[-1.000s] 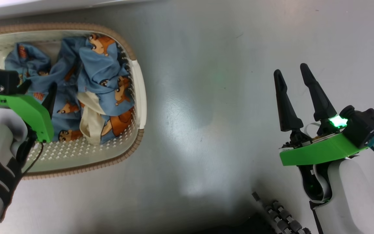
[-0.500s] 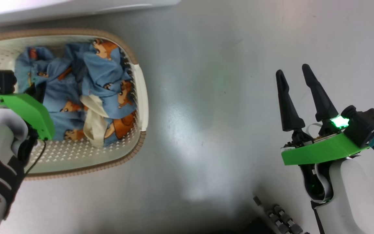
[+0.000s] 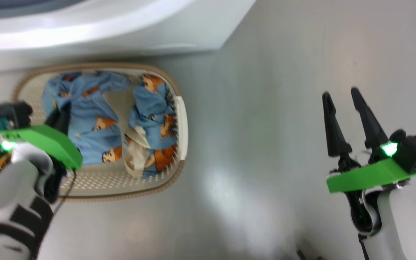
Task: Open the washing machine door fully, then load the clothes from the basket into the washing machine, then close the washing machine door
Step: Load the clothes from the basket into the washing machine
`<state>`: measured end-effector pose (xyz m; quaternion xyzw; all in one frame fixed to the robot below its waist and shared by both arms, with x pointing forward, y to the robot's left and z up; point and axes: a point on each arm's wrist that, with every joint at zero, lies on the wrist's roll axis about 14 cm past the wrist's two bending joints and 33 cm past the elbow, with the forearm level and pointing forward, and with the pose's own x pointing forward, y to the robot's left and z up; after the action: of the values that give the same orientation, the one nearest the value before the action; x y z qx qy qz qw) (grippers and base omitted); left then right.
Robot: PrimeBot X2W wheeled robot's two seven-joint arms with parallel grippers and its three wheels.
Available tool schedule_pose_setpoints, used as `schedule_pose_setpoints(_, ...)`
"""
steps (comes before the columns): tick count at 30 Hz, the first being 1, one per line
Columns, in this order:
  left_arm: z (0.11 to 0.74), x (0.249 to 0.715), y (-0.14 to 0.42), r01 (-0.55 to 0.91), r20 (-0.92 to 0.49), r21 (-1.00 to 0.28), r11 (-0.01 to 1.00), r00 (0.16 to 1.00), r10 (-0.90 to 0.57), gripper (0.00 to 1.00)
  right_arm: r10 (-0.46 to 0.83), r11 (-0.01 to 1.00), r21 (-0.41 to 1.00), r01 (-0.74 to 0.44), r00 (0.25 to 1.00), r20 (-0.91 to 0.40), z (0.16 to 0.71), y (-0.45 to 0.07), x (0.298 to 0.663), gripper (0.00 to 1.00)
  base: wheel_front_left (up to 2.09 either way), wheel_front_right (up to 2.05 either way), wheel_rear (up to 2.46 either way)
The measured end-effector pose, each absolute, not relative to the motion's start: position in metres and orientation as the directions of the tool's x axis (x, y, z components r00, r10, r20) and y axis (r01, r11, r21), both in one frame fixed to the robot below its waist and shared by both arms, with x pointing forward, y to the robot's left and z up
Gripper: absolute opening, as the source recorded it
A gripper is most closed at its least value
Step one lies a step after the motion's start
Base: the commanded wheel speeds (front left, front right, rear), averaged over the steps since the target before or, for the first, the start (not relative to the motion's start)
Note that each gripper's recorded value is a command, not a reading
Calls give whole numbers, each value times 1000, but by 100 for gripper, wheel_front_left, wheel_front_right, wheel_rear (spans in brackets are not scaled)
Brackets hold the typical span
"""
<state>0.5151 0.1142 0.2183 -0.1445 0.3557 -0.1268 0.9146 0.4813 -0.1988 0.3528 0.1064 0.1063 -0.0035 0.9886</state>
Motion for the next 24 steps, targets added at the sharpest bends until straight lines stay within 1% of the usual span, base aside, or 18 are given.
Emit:
schedule_pose_setpoints(13, 316, 477, 127, 152, -428, -321, 935, 857, -286, 0, 36, 978, 211, 1, 984, -172, 398, -197, 441, 100, 0, 0, 0)
schedule_pose_setpoints(24, 408, 451, 146, 166, -196, -260, 951, 956, -220, 0, 29, 976, 218, -2, 992, -120, 432, -204, 406, 100, 0, 0, 0)
